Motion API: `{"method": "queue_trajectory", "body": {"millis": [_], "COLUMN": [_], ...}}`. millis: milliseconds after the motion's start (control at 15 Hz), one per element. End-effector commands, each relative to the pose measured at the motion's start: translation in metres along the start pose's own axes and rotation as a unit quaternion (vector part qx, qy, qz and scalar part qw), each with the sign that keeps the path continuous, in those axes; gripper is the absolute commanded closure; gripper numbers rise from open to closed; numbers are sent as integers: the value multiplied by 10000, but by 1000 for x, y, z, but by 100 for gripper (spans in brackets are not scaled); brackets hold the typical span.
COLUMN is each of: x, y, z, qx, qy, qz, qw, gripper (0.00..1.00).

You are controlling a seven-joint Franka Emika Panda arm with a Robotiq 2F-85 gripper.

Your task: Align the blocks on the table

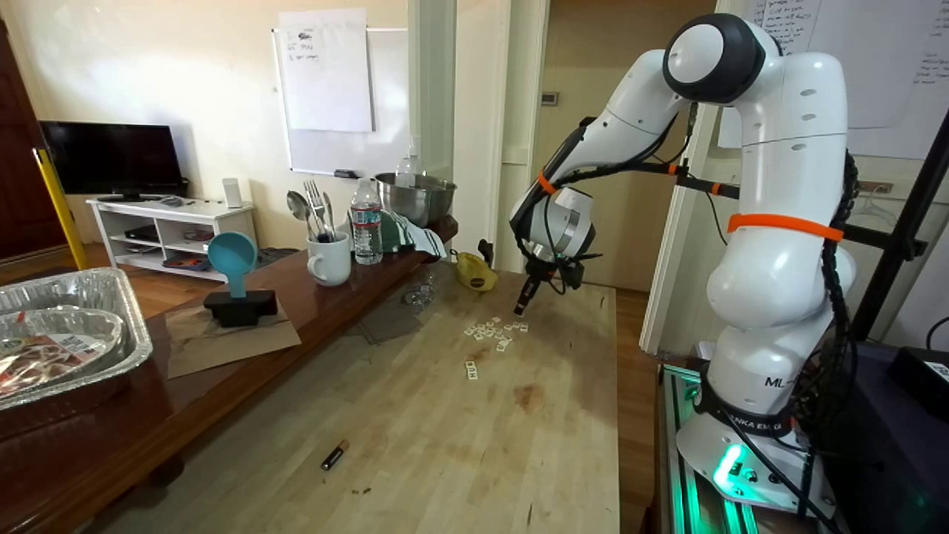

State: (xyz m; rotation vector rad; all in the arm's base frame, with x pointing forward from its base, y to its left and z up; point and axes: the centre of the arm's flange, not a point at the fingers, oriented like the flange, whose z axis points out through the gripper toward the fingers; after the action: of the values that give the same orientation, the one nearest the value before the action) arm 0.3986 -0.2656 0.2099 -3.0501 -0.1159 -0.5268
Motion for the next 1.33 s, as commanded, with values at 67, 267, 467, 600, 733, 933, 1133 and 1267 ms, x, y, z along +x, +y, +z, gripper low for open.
{"method": "queue_trajectory", "body": {"millis": [67, 267, 467, 600, 733, 933, 1133, 1267], "x": [-3, 0, 8, 17, 26, 40, 55, 66], "y": [5, 5, 7, 10, 12, 7, 0, -6], "z": [11, 20, 30, 35, 41, 50, 59, 64], "qx": [164, 217, 232, 273, 305, 432, 620, 744], "qy": [-22, 24, 36, 64, 59, 42, 28, -3], "qz": [11, -31, -93, -158, -212, -335, -499, -657], "qw": [9999, 9998, 9997, 9995, 9993, 9985, 9968, 9951], "gripper": [100, 100, 100, 100, 100, 100, 100, 100]}}
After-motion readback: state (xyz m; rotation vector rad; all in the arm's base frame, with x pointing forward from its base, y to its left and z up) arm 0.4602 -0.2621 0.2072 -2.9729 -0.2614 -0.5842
